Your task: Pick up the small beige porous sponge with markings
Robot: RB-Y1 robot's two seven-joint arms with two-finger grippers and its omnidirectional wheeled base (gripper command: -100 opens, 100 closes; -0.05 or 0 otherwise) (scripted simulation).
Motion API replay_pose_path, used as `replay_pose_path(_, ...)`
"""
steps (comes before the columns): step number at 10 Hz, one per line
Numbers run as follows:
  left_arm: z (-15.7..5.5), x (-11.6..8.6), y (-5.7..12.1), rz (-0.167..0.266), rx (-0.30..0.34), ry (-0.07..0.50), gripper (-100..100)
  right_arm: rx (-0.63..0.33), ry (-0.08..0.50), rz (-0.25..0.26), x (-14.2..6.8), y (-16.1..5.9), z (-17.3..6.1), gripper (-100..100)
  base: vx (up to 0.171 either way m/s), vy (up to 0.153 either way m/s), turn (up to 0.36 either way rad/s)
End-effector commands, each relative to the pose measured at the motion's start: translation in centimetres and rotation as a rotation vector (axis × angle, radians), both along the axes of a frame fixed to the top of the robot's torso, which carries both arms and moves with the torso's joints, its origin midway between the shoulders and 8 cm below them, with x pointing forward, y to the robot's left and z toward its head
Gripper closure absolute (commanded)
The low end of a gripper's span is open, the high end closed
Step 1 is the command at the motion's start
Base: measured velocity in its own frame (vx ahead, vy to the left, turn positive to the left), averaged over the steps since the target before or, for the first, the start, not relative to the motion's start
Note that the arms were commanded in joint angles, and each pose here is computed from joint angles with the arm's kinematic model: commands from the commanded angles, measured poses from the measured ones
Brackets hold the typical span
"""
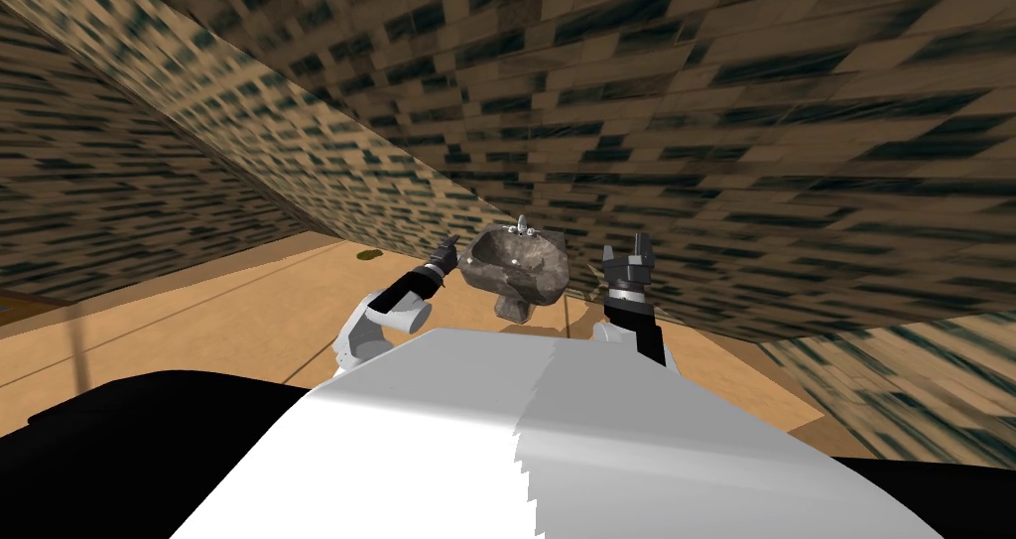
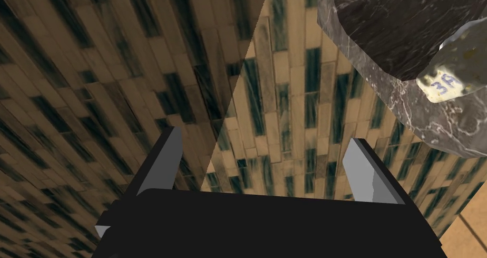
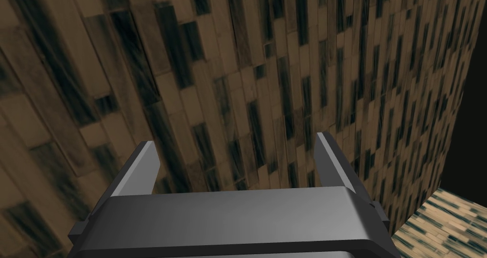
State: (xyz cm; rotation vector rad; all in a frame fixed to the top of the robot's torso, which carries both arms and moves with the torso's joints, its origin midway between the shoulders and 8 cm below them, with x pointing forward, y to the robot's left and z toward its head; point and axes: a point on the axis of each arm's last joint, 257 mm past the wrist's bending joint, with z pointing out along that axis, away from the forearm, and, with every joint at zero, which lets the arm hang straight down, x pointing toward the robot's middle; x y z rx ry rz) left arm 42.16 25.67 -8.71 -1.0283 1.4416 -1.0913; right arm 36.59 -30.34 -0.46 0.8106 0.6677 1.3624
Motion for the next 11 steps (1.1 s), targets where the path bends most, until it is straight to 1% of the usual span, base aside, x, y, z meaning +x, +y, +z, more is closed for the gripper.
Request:
replay_pose_path(1,-1.0,0.0,0.4,0.013,0.016,0.041,-100,0.0,0.0,0.0,0.0,0.0,0.0,0,0.036,-0.027,0.016)
replay_pose_path(2,-1.2,0.1,0.8,0.019,0.036,0.059,-100,0.0,0.0,0.0,0.0,0.0,0.0,0,0.035,-0.029,0.031)
replay_pose_path(5,-2.7,0.0,1.6,0.04,0.062,0.122,-100,0.0,0.0,0.0,0.0,0.0,0.0,0,0.044,-0.03,0.023)
replay_pose_path(6,-3.1,0.0,2.0,0.05,0.082,0.146,-100,0.0,0.0,0.0,0.0,0.0,0.0,0,0.039,-0.048,0.031)
replay_pose_path(7,-3.5,-0.1,2.2,0.055,0.084,0.161,-100,0.0,0.0,0.0,0.0,0.0,0.0,0,0.04,-0.043,0.02)
replay_pose_path(8,-4.1,-0.2,2.8,0.068,0.105,0.194,-100,0.0,0.0,0.0,0.0,0.0,0.0,0,0.046,-0.054,0.032)
replay_pose_path(9,-4.2,-0.2,2.8,0.07,0.106,0.199,-100,0.0,0.0,0.0,0.0,0.0,0.0,0,0.045,-0.041,0.025)
replay_pose_path(10,-4.7,-0.3,3.3,0.081,0.124,0.226,-100,0.0,0.0,0.0,0.0,0.0,0.0,0,0.053,-0.045,0.029)
replay_pose_path(11,-5.0,-0.4,3.5,0.084,0.126,0.237,-100,0.0,0.0,0.0,0.0,0.0,0.0,0,0.037,-0.039,0.022)
